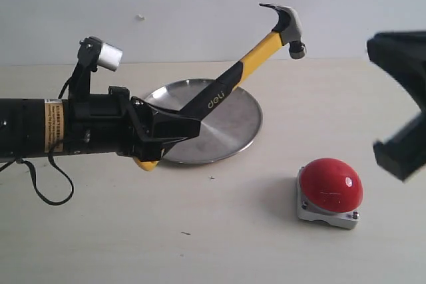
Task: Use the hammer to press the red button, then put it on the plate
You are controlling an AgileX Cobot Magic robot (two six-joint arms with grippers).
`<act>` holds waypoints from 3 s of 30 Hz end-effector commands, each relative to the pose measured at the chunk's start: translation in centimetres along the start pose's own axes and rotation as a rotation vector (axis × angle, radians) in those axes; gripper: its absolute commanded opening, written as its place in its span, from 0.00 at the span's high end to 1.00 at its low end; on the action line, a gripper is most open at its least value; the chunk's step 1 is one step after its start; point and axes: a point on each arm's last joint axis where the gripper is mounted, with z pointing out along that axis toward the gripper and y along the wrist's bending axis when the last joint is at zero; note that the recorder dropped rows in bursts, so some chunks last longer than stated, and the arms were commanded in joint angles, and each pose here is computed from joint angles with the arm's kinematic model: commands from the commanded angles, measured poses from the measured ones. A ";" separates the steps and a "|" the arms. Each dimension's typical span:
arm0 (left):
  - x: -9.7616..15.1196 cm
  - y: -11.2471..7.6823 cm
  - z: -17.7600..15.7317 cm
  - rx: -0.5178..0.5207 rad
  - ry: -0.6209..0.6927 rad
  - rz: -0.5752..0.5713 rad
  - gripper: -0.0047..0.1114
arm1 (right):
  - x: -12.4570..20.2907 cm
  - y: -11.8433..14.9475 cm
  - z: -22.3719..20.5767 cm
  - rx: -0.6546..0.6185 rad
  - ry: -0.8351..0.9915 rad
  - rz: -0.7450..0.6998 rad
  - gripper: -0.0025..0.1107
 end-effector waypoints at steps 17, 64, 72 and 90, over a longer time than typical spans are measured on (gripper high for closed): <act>-1.4 -1.4 -0.4 0.123 -0.069 0.022 0.96 | 2.6 -1.3 -4.9 -0.002 -0.172 0.489 0.98; -3.1 -7.5 -2.3 0.173 0.004 0.361 0.96 | 3.2 -5.0 -12.2 0.576 -0.438 0.528 0.98; -4.9 -9.1 -4.4 0.157 -0.076 0.411 0.96 | 3.2 -4.9 -12.4 0.577 -0.449 0.528 0.98; 5.3 -1.5 3.4 0.104 0.330 0.089 0.96 | 3.1 -4.9 -12.5 0.578 -0.455 0.528 0.98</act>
